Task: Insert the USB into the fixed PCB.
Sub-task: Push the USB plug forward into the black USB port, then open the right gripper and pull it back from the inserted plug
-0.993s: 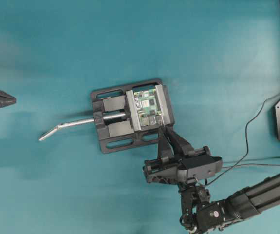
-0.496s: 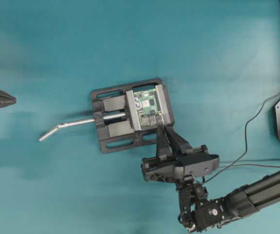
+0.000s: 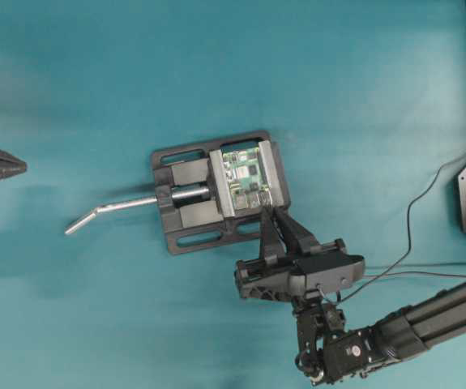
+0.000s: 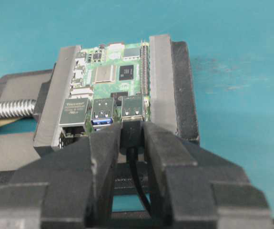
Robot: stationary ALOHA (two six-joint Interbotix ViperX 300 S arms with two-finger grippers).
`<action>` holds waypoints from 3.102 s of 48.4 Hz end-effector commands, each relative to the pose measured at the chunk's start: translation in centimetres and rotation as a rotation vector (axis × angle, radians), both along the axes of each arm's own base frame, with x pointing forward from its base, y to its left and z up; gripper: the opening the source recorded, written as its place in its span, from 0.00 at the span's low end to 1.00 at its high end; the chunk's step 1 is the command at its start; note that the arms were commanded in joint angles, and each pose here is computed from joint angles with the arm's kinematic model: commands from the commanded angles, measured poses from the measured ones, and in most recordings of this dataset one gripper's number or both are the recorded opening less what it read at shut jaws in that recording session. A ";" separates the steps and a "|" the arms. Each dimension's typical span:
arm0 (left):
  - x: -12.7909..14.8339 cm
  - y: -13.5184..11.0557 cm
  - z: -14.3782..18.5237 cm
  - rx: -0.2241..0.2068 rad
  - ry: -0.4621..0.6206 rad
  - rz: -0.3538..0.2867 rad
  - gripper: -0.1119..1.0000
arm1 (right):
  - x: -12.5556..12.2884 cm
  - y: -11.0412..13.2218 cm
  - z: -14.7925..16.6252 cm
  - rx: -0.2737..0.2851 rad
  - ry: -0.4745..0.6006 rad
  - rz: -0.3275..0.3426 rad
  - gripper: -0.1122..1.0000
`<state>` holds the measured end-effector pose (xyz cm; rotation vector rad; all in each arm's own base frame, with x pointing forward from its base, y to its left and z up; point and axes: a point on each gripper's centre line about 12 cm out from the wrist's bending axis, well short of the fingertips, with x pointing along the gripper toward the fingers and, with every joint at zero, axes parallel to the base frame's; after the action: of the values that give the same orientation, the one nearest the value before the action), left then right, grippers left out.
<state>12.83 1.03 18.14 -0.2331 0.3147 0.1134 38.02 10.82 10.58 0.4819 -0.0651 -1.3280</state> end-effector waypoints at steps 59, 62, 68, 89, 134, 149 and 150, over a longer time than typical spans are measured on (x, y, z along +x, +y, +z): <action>0.2 0.0 1.0 -0.001 -0.023 -0.003 0.10 | 0.1 0.4 1.2 0.011 -0.024 0.027 0.28; 0.2 0.0 1.1 -0.001 -0.025 -0.003 0.10 | 0.1 0.6 1.2 0.008 -0.024 0.029 0.28; 0.2 0.0 1.0 -0.001 -0.023 -0.003 0.10 | 0.0 0.8 1.2 0.009 -0.024 0.035 0.28; 0.2 0.0 1.0 -0.001 -0.023 -0.003 0.10 | -0.2 0.8 1.3 0.008 -0.024 0.034 0.34; 0.2 0.0 1.0 -0.001 -0.023 -0.003 0.10 | -2.6 -0.4 5.3 0.013 0.114 0.145 0.70; 0.2 0.0 1.0 -0.001 -0.023 -0.003 0.10 | -5.8 -2.8 5.5 0.003 0.169 0.204 0.70; 0.2 0.0 1.0 -0.001 -0.023 -0.003 0.10 | -5.9 -2.9 5.5 0.012 0.171 0.217 0.70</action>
<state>12.83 1.03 18.14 -0.2331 0.3147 0.1134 32.65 8.38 14.84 0.3294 0.1284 -1.1913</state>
